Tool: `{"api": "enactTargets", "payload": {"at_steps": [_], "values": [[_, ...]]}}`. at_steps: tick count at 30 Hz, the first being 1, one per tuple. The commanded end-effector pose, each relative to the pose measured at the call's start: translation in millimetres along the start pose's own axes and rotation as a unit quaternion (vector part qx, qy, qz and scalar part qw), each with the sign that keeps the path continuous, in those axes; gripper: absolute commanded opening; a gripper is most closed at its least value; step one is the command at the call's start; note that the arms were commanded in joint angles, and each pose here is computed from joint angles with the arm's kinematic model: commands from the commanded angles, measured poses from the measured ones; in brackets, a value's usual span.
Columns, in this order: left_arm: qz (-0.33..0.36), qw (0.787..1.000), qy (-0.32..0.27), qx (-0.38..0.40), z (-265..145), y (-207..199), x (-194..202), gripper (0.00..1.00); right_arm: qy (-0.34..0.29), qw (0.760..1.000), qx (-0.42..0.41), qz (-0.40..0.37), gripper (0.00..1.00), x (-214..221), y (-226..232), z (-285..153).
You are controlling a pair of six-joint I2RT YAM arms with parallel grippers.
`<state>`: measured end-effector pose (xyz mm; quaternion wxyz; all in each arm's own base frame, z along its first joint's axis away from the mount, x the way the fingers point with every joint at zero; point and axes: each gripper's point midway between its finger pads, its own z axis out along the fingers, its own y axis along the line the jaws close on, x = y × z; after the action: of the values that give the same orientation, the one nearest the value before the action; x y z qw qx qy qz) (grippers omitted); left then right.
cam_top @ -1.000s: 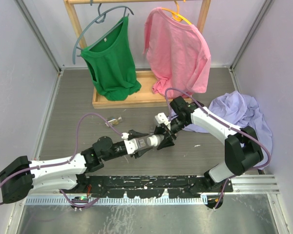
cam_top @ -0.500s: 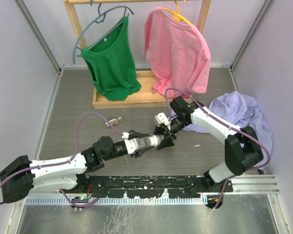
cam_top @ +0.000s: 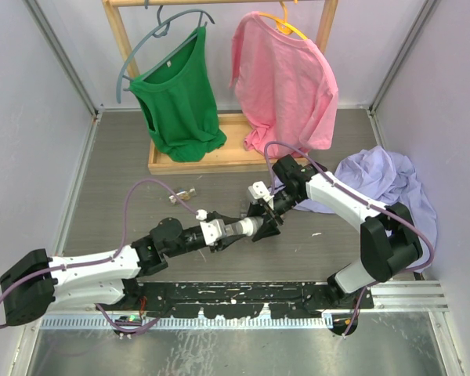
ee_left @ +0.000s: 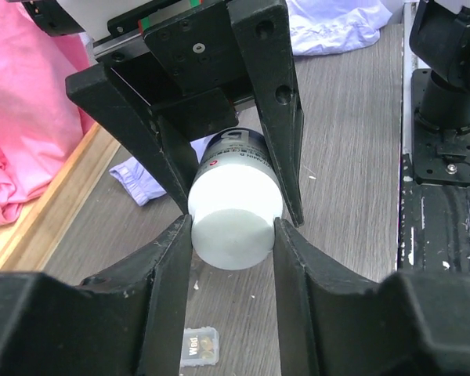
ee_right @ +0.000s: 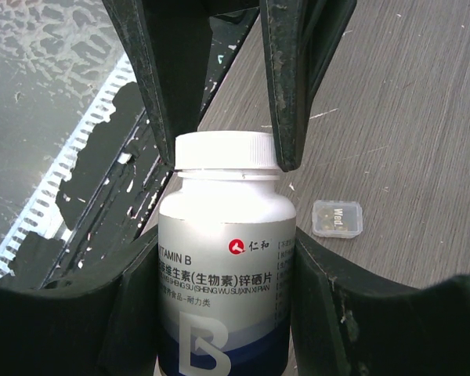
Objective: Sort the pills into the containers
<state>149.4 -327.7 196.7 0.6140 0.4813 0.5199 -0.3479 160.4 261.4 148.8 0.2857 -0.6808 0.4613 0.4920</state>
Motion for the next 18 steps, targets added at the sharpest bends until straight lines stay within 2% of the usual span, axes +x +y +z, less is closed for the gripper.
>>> {"api": "enactTargets", "payload": {"at_steps": [1,4,9,13,18], "values": [[-0.037,0.997,-0.06,0.001,4,3,-42,0.34,-0.011,1.0,-0.003,-0.011,0.01,-8,1,0],[-0.091,0.994,-0.058,-0.004,3,1,-44,0.22,-0.011,1.0,-0.003,-0.01,0.01,-8,1,0],[-0.233,0.971,-0.043,-0.035,3,4,-47,0.15,-0.011,1.0,-0.003,-0.01,0.01,-8,1,1],[-0.353,0.931,-0.009,-0.093,4,15,-45,0.01,-0.01,1.0,-0.002,-0.01,0.01,-8,0,0],[-0.474,0.869,-0.008,-0.141,6,24,-49,0.0,-0.01,1.0,-0.002,-0.011,0.01,-8,0,0]]}}
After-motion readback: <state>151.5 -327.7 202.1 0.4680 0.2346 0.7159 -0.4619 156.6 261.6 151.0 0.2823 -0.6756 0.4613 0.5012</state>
